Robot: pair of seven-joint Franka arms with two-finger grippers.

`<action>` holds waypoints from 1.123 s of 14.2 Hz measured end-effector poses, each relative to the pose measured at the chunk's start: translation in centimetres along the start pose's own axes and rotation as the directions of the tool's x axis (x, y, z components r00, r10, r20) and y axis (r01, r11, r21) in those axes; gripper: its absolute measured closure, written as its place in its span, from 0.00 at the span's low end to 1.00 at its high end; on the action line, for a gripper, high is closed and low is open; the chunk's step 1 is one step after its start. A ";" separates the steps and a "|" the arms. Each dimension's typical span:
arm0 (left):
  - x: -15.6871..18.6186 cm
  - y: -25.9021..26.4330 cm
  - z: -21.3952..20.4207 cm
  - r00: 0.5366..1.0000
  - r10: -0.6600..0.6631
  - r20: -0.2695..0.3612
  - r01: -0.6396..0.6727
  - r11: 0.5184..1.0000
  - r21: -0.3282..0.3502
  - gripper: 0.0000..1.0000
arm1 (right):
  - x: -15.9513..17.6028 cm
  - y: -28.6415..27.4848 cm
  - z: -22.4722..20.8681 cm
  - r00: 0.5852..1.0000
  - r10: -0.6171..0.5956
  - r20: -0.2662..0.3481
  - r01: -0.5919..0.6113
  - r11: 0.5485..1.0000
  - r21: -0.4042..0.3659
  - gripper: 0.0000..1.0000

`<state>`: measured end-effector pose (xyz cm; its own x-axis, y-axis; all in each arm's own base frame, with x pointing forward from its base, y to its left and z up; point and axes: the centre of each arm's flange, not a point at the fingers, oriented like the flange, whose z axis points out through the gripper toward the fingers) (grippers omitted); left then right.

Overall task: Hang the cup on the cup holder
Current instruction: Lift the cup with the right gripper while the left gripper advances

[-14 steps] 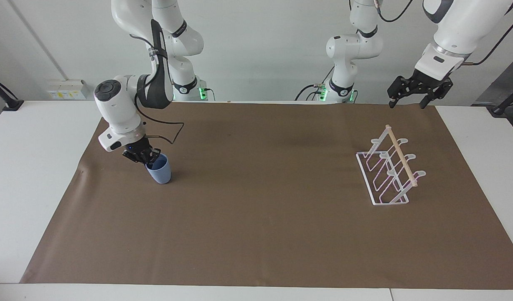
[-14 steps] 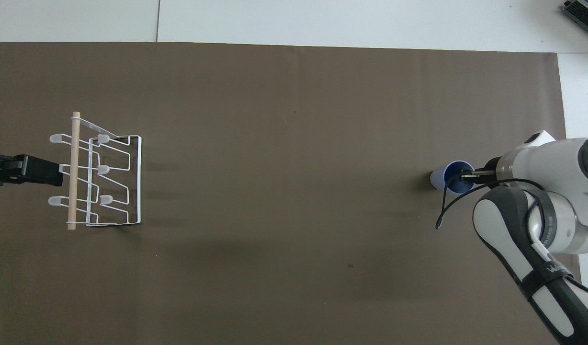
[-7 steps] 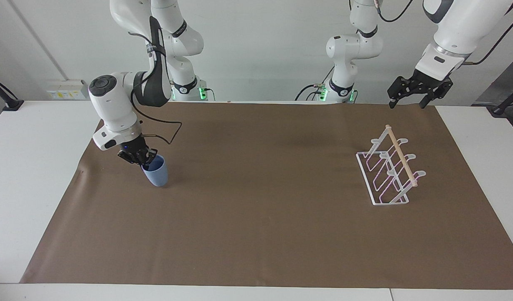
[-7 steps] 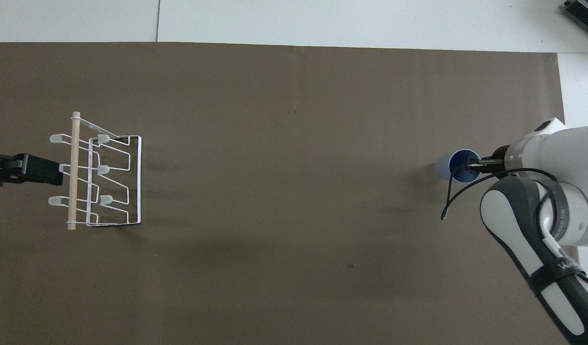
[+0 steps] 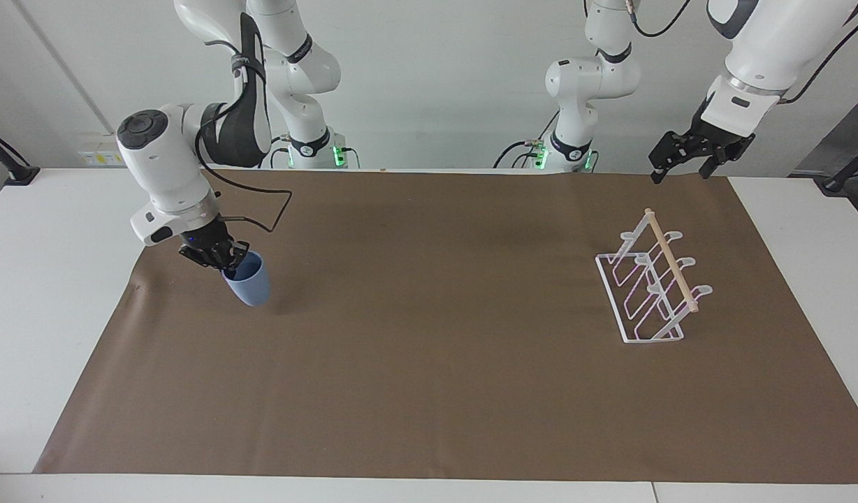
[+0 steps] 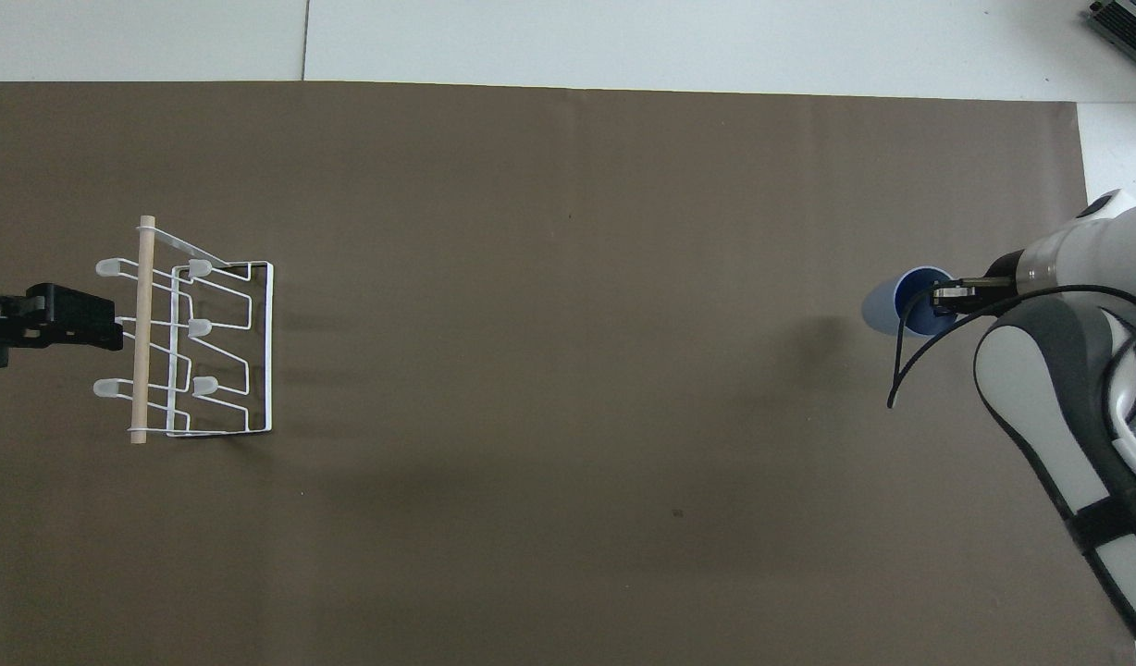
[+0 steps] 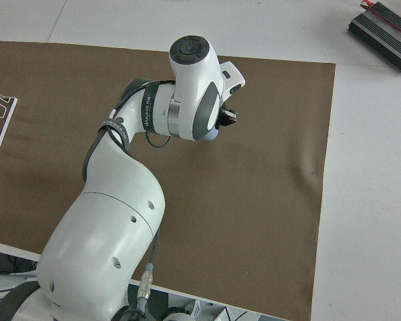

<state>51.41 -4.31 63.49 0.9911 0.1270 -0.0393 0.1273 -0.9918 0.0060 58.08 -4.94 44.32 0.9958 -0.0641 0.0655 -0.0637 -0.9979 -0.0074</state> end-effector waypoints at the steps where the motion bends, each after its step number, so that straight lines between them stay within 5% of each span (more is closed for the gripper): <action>1: 0.0 0.0 0.0 0.999 -0.038 0.000 0.038 0.999 -0.003 0.00 | 0.2 0.1 -0.8 1.000 0.000 0.004 0.000 1.000 0.000 0.96; 9: 0.4 2.4 -0.7 0.901 -0.427 0.082 0.434 0.871 -0.231 0.00 | 1.1 0.0 -8.1 0.998 -0.007 0.058 0.007 1.000 0.003 0.96; 16: 0.7 1.2 -0.3 0.793 -0.538 0.286 0.609 0.703 -0.366 0.00 | 0.4 -0.2 -14.1 0.998 -0.013 0.067 0.013 1.000 0.007 0.96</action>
<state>52.30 -5.39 63.76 0.7064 0.6315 -0.3198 0.7075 -0.6161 0.3462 57.57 -4.80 58.38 0.9987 -0.0507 -0.0010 -0.0507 -0.9986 -0.0137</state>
